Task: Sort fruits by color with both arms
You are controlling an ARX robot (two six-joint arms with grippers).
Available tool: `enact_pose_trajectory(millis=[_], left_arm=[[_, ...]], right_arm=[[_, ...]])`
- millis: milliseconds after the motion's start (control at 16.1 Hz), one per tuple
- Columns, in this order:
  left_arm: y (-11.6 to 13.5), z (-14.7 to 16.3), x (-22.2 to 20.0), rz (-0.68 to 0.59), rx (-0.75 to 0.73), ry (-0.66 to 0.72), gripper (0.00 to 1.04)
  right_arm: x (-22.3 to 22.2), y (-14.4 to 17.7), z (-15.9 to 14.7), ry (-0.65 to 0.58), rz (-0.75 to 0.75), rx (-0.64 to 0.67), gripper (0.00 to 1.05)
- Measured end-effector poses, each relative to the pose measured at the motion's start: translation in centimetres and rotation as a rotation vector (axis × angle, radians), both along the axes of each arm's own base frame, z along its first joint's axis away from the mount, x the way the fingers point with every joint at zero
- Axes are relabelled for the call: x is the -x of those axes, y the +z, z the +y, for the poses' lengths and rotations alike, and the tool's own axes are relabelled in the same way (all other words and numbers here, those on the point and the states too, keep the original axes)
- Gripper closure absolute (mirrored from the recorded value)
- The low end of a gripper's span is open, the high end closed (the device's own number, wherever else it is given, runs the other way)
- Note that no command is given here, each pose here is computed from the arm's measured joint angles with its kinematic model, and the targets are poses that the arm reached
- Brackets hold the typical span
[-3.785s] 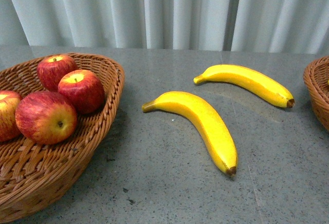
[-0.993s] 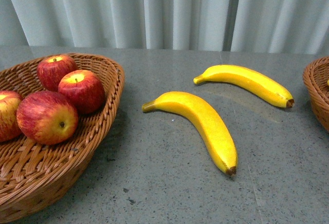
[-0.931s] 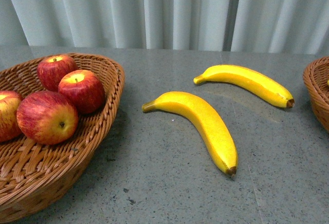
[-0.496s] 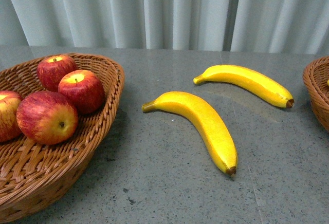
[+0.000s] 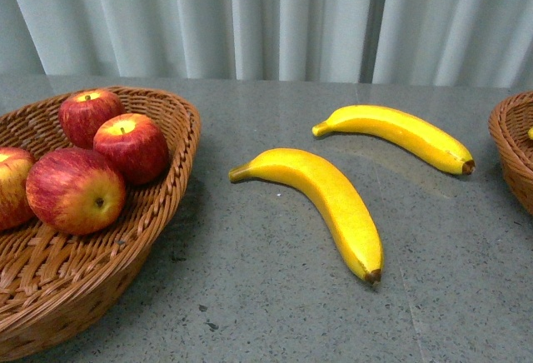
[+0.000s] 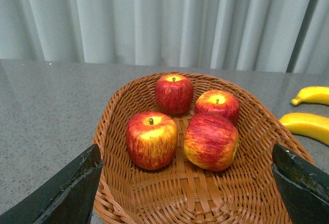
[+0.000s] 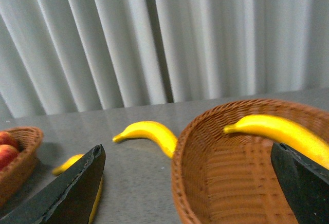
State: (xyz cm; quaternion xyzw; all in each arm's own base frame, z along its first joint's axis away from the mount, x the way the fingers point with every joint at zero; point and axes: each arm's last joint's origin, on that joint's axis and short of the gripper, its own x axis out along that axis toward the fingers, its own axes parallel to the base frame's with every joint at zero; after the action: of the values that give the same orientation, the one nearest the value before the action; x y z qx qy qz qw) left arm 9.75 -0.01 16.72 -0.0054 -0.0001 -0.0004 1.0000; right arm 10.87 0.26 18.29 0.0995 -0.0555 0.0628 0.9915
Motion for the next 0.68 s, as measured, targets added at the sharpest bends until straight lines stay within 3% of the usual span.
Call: enact_pose_trajectory(millis=[124, 310, 434, 558, 683], left_arm=[[0.0, 0.0, 0.0, 0.0, 0.0, 0.0, 0.07], [0.0, 0.0, 0.0, 0.0, 0.0, 0.0, 0.07], [0.0, 0.0, 0.0, 0.0, 0.0, 0.0, 0.07], [0.0, 0.0, 0.0, 0.0, 0.0, 0.0, 0.07], [0.0, 0.0, 0.0, 0.0, 0.0, 0.0, 0.07]], right_arm=[[-1.5, 0.7, 0.8, 0.07, 0.014, -0.073, 0.07], [-5.3, 4.8, 2.7, 0.127, -0.075, -0.125, 0.07], [-9.2, 6.5, 5.8, 0.212, -0.028, -0.127, 0.07], [-13.4, 6.3, 10.8, 0.325, 0.121, -0.087, 0.07], [-15.9, 7.1, 15.5, 0.424, 0.168, -0.05, 0.07]])
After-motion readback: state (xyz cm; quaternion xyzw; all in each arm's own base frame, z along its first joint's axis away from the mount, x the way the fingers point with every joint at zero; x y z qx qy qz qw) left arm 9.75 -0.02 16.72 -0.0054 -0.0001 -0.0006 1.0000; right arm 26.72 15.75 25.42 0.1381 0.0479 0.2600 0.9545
